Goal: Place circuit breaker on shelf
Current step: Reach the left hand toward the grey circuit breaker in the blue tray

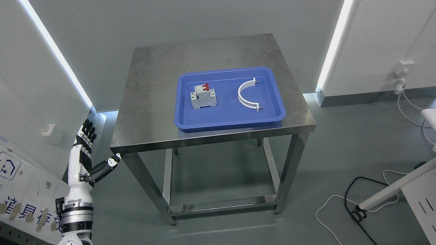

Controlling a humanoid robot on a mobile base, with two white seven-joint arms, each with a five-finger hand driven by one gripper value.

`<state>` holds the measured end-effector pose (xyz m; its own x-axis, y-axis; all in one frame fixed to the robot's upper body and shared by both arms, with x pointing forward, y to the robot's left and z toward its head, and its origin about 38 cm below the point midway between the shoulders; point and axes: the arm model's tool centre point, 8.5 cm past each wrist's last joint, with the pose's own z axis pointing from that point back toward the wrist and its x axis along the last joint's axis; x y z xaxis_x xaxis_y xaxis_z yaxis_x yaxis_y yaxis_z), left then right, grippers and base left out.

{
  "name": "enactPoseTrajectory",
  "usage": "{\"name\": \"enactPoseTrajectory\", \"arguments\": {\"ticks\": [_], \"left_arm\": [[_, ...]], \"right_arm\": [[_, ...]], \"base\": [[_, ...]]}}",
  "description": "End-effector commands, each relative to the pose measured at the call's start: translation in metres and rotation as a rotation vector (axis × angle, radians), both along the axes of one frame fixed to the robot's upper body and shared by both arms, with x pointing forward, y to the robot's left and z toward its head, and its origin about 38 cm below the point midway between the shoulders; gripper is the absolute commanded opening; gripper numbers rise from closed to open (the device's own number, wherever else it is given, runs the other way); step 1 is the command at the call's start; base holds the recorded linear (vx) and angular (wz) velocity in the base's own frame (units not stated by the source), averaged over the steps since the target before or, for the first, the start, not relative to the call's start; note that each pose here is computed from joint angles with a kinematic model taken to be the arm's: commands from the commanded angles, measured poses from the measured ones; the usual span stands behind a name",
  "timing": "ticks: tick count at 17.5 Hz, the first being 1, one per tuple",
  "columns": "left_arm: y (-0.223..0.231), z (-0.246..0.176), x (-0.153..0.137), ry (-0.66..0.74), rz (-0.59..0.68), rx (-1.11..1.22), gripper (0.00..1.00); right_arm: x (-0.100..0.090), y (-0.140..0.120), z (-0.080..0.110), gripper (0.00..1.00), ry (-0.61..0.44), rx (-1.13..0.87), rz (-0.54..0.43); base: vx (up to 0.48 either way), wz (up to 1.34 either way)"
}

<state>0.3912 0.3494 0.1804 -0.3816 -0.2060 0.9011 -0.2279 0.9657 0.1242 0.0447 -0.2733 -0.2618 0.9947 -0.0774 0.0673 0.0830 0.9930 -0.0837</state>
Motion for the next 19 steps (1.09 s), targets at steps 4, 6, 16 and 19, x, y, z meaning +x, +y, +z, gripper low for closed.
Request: {"name": "enactPoseTrajectory", "arguments": {"ticks": [4,6,16,19], "left_arm": [[-0.008,0.017,0.011,-0.036,-0.032,0.026,1.00],[-0.032,0.054,0.035,-0.110,-0.096,0.045,1.00],[-0.103,0.123,0.141,0.191,-0.493,0.883,0.95],[-0.110,0.109,0.146,0.294,-0.572,0.947,0.93]], "right_arm": [[-0.004,-0.012,0.001,1.00,-0.036,-0.021,0.004],[-0.005,-0.012,0.001,1.00,-0.034,-0.021,0.002],[-0.005,-0.012,0.001,1.00,-0.034,-0.021,0.004],[-0.005,-0.012,0.001,1.00,-0.034,-0.021,0.002]], "base": [[0.000,0.00],[0.000,0.00],[0.072,-0.06],[0.162,-0.14]]}}
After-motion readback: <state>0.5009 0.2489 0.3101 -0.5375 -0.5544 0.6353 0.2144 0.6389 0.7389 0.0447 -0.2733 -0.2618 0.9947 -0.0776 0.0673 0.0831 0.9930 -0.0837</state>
